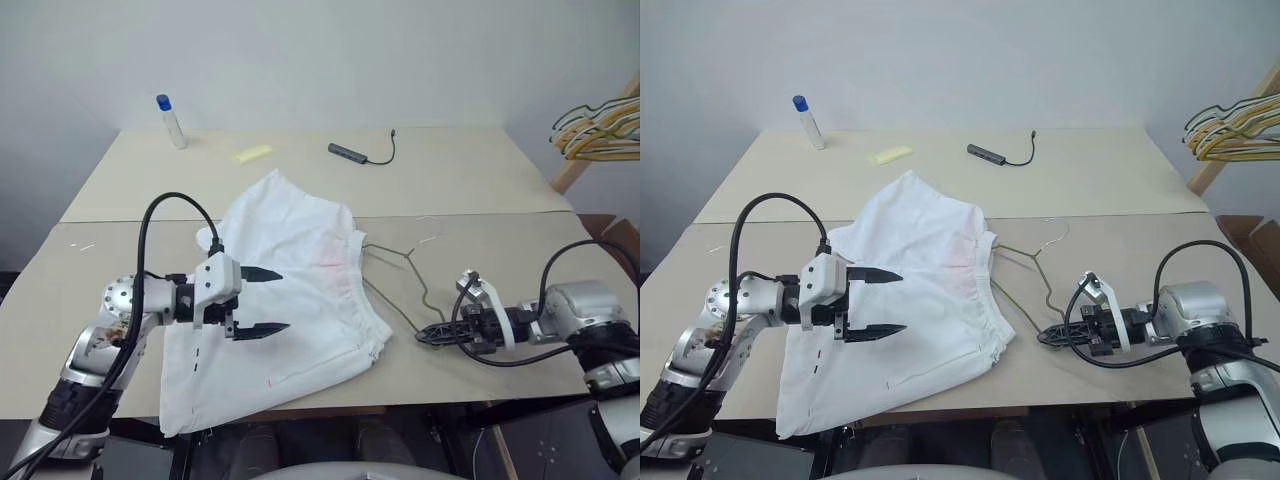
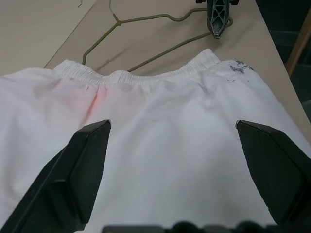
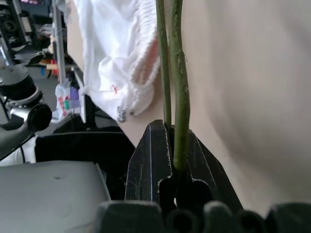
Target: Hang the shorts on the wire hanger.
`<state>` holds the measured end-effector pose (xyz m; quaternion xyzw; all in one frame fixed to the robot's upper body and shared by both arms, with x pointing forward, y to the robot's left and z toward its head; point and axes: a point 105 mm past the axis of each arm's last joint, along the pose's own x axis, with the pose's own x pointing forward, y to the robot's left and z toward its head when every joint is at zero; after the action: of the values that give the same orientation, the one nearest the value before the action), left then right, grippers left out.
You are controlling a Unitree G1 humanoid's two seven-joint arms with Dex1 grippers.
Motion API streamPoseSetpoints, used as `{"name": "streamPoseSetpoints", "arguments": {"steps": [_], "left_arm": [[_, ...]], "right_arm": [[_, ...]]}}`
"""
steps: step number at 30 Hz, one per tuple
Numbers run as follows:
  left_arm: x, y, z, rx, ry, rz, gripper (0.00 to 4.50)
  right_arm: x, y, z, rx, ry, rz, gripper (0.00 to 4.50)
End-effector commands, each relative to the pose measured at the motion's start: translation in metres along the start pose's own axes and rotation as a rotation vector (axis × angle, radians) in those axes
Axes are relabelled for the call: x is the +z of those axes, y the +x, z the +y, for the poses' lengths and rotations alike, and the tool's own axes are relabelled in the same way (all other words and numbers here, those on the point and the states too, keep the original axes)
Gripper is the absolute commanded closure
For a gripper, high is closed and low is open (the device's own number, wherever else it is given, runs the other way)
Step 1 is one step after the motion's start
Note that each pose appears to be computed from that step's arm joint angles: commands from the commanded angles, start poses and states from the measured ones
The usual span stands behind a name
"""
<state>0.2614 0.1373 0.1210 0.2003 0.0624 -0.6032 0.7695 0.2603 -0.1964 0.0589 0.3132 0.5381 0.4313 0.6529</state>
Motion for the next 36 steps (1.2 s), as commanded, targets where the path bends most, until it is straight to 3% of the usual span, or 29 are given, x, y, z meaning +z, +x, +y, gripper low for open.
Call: {"name": "streamPoseSetpoints", "arguments": {"steps": [1, 11, 25, 33, 36], "left_arm": [[0.012, 0.002, -0.001, 0.003, 0.063, -0.016, 0.02], [0.010, 0.001, -0.003, 0.016, 0.057, -0.014, 0.02], [0.019, -0.001, 0.014, 0.018, 0.117, -0.016, 0.02], [0.064, -0.028, 0.058, 0.176, 0.259, -0.097, 0.02], [0.097, -0.054, 0.086, 0.303, 0.360, -0.131, 0.02]], "right_arm": [[0.021, 0.002, 0.003, 0.006, -0.044, -0.035, 4.50], [0.044, -0.011, -0.008, -0.053, -0.044, -0.189, 4.50], [0.069, -0.023, 0.058, -0.285, -0.594, -0.243, 4.50], [0.073, -0.016, 0.095, -0.447, -0.952, -0.199, 4.50], [0.073, -0.010, 0.101, -0.479, -1.068, -0.170, 4.50]]}}
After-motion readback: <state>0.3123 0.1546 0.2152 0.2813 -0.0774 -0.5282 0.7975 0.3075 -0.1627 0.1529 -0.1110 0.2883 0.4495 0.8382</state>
